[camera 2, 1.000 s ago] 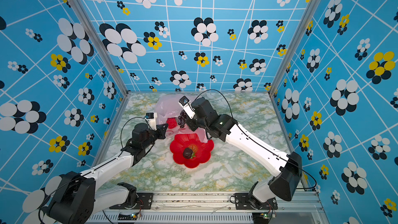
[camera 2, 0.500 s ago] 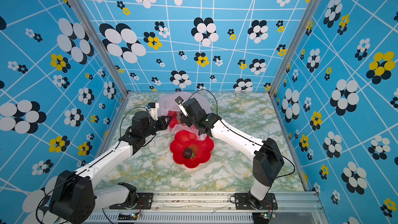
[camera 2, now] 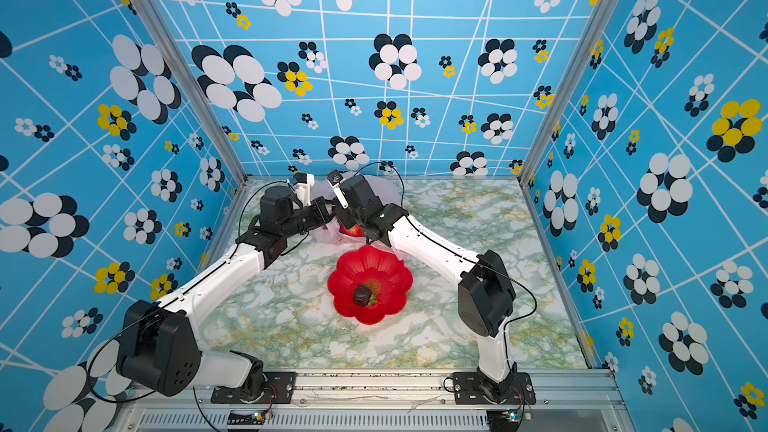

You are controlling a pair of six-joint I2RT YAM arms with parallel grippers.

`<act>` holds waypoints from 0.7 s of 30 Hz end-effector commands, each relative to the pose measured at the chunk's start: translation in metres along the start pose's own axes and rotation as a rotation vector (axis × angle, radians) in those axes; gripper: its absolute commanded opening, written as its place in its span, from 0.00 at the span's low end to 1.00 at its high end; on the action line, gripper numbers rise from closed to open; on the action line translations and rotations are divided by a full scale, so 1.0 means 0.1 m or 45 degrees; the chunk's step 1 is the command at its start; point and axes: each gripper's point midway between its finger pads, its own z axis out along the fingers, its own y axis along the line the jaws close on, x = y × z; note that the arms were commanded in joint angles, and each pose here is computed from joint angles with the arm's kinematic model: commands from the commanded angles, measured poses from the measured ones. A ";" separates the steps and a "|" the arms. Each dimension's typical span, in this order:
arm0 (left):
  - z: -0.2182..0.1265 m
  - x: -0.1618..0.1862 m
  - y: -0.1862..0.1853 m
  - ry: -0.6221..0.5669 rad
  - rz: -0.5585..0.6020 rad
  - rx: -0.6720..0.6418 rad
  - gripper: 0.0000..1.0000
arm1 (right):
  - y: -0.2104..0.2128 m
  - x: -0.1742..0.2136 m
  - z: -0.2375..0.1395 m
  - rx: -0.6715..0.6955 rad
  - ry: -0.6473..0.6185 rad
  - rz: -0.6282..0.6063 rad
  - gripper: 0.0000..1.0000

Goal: Place the fruits into the plastic bag
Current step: 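Carry the grapes with the right gripper toward the bag mouth, then lower the dark grapes into the pink bag and open the right gripper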

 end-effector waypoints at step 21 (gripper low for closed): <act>0.00 0.06 -0.24 0.026 0.018 0.121 0.00 | -0.65 -0.02 0.45 -0.129 -0.120 0.826 0.04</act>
